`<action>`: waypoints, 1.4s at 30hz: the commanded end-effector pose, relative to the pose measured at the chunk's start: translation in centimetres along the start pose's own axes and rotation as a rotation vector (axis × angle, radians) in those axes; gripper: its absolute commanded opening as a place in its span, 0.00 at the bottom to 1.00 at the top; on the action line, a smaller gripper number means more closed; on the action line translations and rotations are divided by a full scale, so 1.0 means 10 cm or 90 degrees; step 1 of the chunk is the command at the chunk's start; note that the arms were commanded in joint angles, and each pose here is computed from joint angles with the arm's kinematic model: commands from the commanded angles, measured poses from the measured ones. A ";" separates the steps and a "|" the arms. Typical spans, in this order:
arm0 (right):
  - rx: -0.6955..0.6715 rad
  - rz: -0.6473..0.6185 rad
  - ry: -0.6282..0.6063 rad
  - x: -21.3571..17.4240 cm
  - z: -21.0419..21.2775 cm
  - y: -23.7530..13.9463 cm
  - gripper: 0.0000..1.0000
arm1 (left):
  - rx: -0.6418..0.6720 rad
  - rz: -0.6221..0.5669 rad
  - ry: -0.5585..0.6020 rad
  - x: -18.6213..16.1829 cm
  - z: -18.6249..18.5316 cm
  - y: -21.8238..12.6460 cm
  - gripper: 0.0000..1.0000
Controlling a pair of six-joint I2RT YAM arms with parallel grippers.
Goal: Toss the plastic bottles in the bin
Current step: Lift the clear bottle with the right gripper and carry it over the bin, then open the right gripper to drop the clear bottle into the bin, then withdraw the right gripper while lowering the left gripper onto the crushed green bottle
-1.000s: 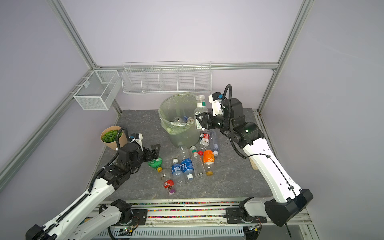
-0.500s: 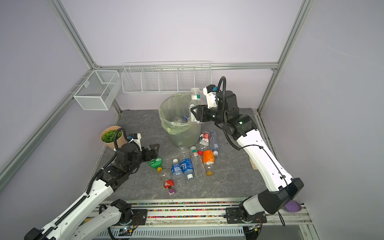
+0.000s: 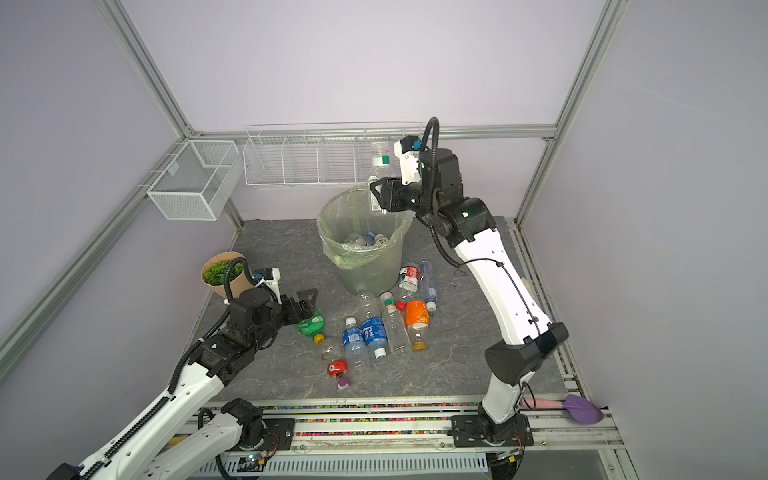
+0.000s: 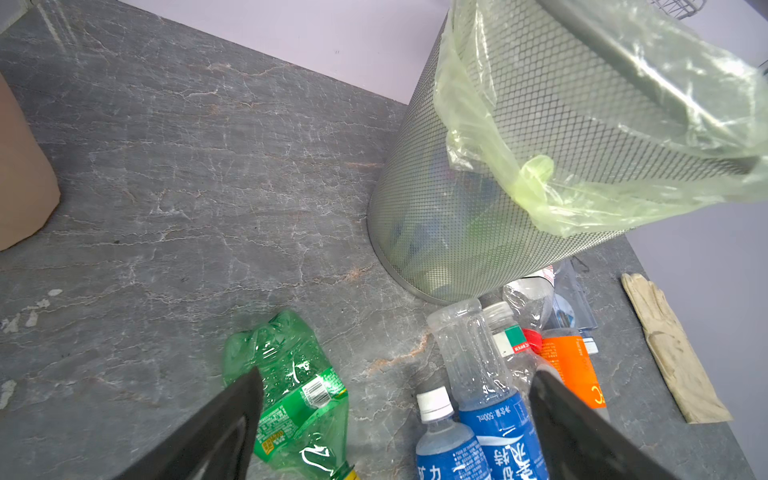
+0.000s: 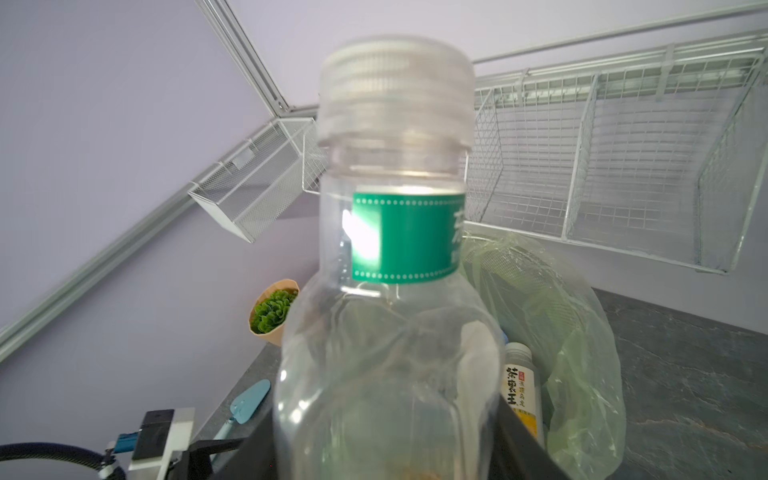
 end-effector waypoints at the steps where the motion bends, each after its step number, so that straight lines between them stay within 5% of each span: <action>1: -0.023 0.111 -0.021 -0.28 -0.13 0.37 0.89 | 0.002 -0.001 -0.011 0.03 0.01 -0.05 0.99; 5: -0.071 0.155 -0.038 -0.35 -0.21 0.43 0.88 | 0.007 -0.008 -0.006 0.05 0.01 -0.11 0.99; 24: -0.109 0.096 -0.064 -0.43 -0.12 -0.31 0.88 | 0.050 0.017 -0.022 0.04 0.04 0.03 0.99; 42: -0.191 0.106 -0.061 -0.82 -0.27 -0.68 0.88 | 0.146 0.131 -0.133 -0.18 0.50 0.42 0.99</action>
Point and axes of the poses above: each gripper's point midway between its finger pads, its own y axis out along the fingers, its own z axis along the line the jaws close on, x = y × z, the point moved 8 cm from there along -y, back along the fingers, and after that the axes turned 7 degrees about -y, right-handed, at the moved point
